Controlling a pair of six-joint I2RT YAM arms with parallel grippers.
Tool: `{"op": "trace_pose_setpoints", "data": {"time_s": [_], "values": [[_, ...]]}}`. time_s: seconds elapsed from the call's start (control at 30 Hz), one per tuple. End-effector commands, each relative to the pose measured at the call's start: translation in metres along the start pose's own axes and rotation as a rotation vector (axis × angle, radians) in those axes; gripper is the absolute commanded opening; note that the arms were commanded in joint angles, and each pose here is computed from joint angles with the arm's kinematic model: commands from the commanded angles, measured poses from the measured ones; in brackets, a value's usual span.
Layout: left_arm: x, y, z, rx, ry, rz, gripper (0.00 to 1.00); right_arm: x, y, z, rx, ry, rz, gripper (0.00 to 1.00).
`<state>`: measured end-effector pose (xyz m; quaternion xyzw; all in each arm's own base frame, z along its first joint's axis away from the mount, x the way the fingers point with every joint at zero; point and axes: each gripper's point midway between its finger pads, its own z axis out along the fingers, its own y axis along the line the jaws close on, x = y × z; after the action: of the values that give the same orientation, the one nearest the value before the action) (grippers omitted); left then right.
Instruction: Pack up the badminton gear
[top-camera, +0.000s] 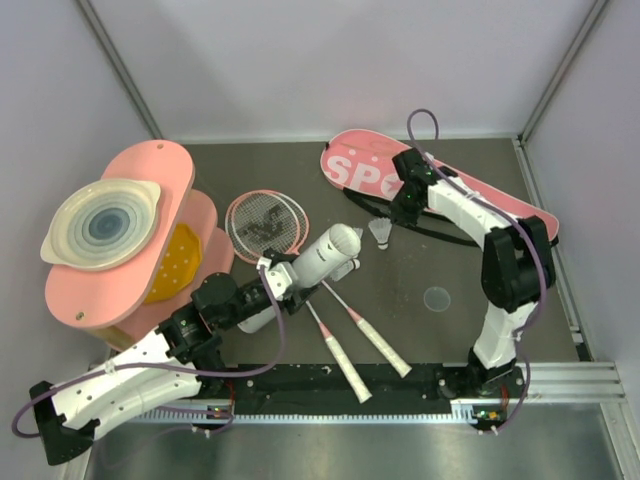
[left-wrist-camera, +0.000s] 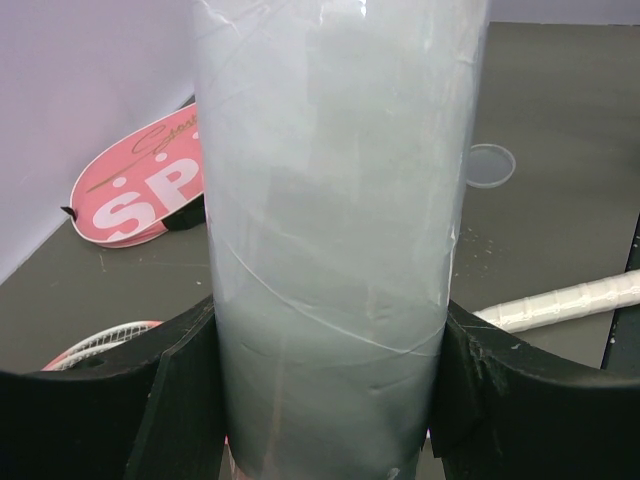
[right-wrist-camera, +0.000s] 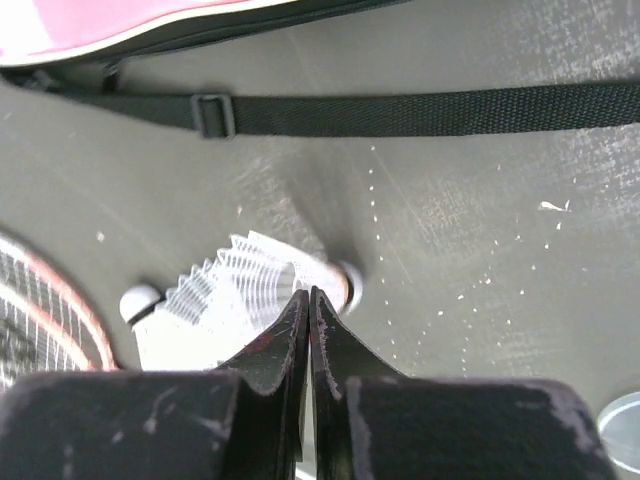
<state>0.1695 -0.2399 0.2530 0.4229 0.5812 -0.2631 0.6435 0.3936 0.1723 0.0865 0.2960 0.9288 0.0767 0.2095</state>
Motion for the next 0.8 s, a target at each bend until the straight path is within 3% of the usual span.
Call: {"op": "trace_pose_setpoints", "data": {"time_s": [0.0, 0.17, 0.3, 0.4, 0.43, 0.47, 0.53, 0.57, 0.7, 0.77], "values": [[-0.017, 0.004, 0.002, -0.008, -0.067, 0.027, 0.11, -0.010, 0.009, -0.032, -0.164, -0.069, -0.157, 0.00], [-0.015, 0.004, 0.003, -0.010, -0.062, 0.030, 0.11, 0.014, -0.011, -0.041, -0.267, -0.057, -0.161, 0.00], [-0.013, 0.003, 0.003, -0.007, -0.056, 0.028, 0.11, 0.054, -0.021, -0.037, -0.383, 0.044, -0.183, 0.00], [-0.013, 0.003, 0.004, -0.005, -0.055, 0.028, 0.12, 0.052, -0.022, -0.046, -0.441, -0.017, -0.254, 0.02], [-0.013, 0.003, 0.004, -0.003, -0.056, 0.028, 0.12, 0.050, -0.020, -0.050, -0.461, -0.047, -0.318, 0.10], [-0.013, 0.003, 0.004, -0.002, -0.055, 0.029, 0.11, 0.049, -0.015, -0.055, -0.481, -0.067, -0.366, 0.29], [-0.012, 0.002, 0.005, 0.000, -0.053, 0.028, 0.11, 0.042, -0.003, -0.065, -0.449, -0.145, -0.469, 0.51], [-0.013, 0.002, 0.005, 0.003, -0.054, 0.026, 0.11, 0.041, -0.001, -0.066, -0.425, -0.158, -0.491, 0.68], [-0.013, 0.003, 0.004, -0.004, -0.054, 0.028, 0.12, 0.009, 0.022, -0.073, -0.275, -0.244, -0.428, 0.79], [-0.012, 0.004, 0.004, -0.009, -0.053, 0.027, 0.12, 0.014, 0.027, -0.050, -0.173, -0.189, -0.397, 0.79]]}}
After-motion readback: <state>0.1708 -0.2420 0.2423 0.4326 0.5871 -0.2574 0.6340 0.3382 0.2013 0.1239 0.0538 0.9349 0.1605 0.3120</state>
